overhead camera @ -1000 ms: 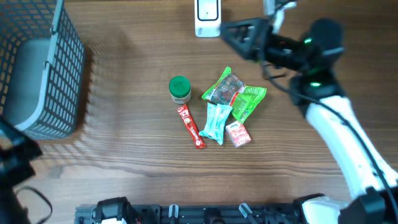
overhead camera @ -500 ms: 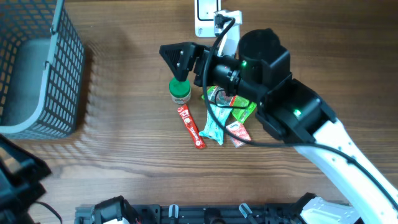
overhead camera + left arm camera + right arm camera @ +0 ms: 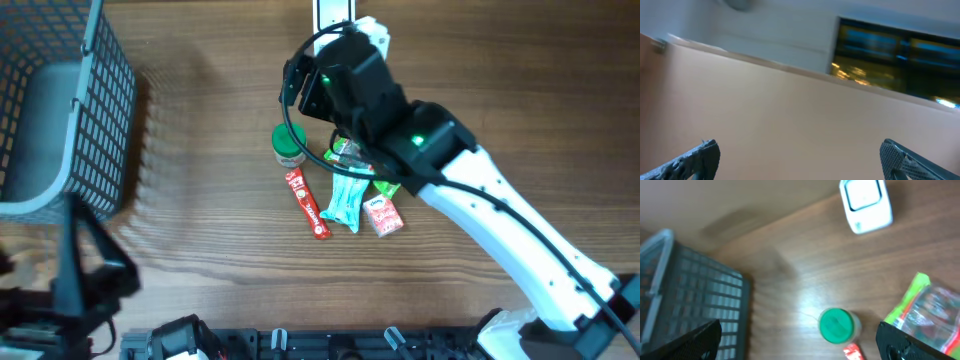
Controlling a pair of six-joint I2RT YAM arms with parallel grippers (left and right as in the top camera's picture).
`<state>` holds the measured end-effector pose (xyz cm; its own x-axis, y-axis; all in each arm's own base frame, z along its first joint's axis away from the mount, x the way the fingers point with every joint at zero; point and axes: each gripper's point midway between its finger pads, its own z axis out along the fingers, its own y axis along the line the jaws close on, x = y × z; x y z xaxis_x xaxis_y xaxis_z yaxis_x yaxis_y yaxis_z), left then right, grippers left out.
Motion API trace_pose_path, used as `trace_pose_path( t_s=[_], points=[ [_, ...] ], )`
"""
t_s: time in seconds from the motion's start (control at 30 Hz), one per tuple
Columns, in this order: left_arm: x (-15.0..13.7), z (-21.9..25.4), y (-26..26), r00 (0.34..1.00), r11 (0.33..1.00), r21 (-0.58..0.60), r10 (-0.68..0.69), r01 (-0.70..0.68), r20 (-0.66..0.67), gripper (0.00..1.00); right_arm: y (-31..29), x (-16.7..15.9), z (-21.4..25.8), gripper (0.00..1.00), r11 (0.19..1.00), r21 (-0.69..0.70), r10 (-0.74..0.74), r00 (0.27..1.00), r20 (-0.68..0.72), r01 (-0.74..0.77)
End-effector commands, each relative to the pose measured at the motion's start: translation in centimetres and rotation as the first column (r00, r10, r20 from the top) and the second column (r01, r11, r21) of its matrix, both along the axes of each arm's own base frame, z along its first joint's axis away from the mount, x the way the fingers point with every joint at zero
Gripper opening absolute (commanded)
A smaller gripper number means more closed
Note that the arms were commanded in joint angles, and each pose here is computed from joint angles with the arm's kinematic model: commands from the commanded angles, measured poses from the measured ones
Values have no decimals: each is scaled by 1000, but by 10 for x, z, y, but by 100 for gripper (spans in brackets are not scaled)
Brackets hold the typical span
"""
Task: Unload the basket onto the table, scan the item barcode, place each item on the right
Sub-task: 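Move the right gripper over the green-capped jar and lower toward it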
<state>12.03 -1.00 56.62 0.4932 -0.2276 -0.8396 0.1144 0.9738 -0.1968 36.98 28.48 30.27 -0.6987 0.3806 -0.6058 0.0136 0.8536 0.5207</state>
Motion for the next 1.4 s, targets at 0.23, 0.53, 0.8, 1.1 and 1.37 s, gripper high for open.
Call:
trace_pose_path(
  t_s=[0.23, 0.53, 0.8, 1.1, 1.37],
  points=[
    [-4, -1, -41, 968, 966, 63, -248, 250, -30, 100, -1, 6, -39, 99, 994, -93, -70, 988, -138, 58],
    [-31, 3, -52, 969, 960, 139, -247, 242, 24, 100, 32, 11, -75, 95, 989, -149, -67, 922, -382, 10],
    [-45, 4, -55, 968, 959, 153, -247, 237, 50, 100, 49, 2, -137, 95, 981, -113, -192, 783, -591, 155],
    [-50, 4, -58, 965, 957, 163, -254, 241, 59, 100, 61, 3, -166, 99, 973, -102, -223, 721, -656, 209],
    [-84, 1, -93, 882, 852, 301, -467, 428, 69, 100, 67, -1, -208, 99, 965, -143, -255, 650, -716, 222]
  ],
)
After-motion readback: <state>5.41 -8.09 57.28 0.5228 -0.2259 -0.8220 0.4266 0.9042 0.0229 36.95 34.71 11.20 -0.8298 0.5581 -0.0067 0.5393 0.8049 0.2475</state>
